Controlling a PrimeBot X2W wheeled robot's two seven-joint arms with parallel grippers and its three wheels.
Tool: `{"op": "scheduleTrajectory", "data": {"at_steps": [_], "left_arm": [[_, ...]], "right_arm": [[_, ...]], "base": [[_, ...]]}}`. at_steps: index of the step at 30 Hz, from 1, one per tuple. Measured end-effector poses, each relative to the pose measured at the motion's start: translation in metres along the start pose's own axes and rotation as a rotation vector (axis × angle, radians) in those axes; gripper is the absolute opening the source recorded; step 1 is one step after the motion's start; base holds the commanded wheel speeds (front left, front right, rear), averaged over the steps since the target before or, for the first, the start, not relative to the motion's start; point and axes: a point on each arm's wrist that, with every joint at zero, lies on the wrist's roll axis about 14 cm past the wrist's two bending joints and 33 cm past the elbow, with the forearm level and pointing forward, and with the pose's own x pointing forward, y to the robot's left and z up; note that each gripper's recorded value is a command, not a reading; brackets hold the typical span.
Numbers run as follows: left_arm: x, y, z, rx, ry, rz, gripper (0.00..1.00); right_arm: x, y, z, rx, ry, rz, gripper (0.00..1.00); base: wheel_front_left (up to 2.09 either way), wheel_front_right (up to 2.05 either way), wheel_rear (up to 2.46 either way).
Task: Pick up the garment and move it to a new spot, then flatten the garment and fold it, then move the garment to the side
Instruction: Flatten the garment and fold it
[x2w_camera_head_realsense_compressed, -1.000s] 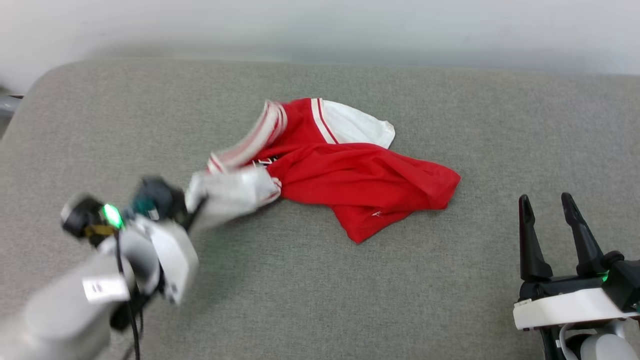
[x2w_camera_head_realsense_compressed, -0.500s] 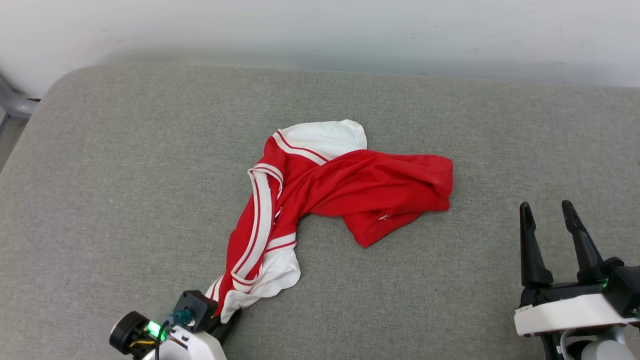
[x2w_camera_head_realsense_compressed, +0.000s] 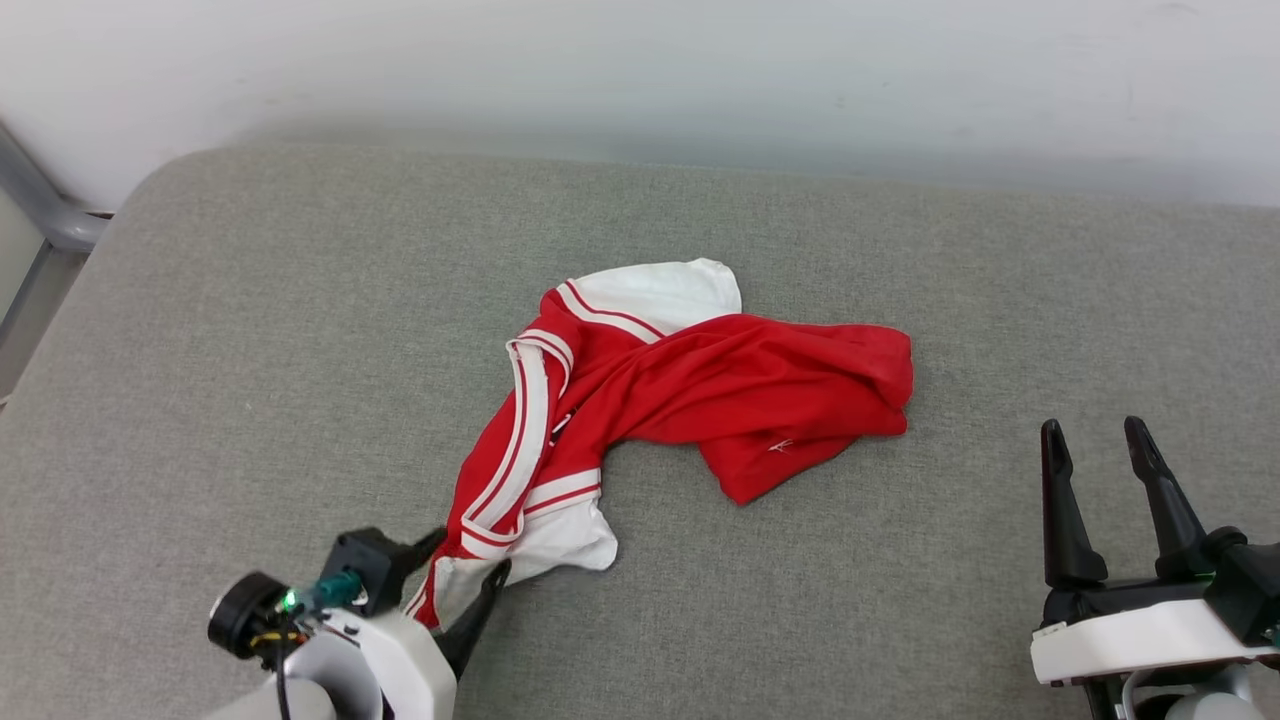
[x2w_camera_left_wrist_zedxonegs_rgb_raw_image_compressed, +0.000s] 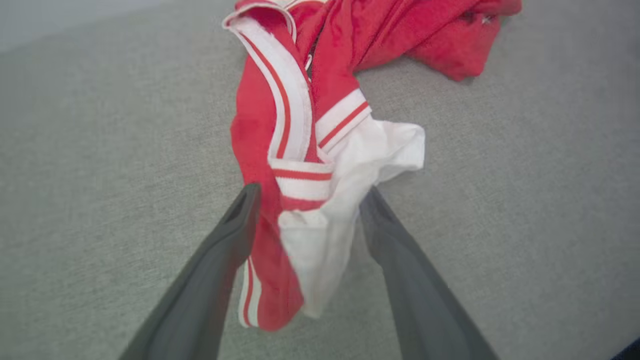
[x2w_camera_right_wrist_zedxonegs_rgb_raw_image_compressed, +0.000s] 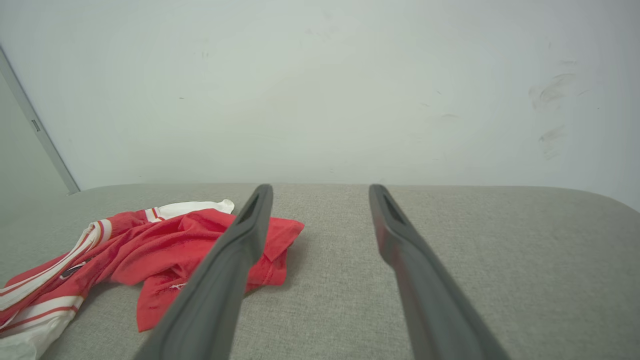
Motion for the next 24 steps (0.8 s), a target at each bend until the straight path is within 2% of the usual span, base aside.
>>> {"op": "scheduleTrajectory", "data": {"at_steps": [14, 20, 24], "left_arm": [[0.013, 0.025, 0.150, 0.139, -0.336, 0.032, 1.00], [0.035, 0.038, 0.198, 0.158, -0.377, 0.009, 1.00], [0.061, 0.042, 0.212, 0.175, -0.319, -0.029, 1.00]], "right_arm": [[-0.006, -0.011, 0.003, -0.002, -0.005, -0.034, 1.00], [-0.004, -0.019, 0.001, -0.007, -0.002, -0.055, 1.00], [0.001, -0.023, -0.001, -0.010, -0.002, -0.066, 1.00]], "base": [[0.00, 0.00, 0.00], [0.00, 0.00, 0.00], [0.00, 0.00, 0.00]]}}
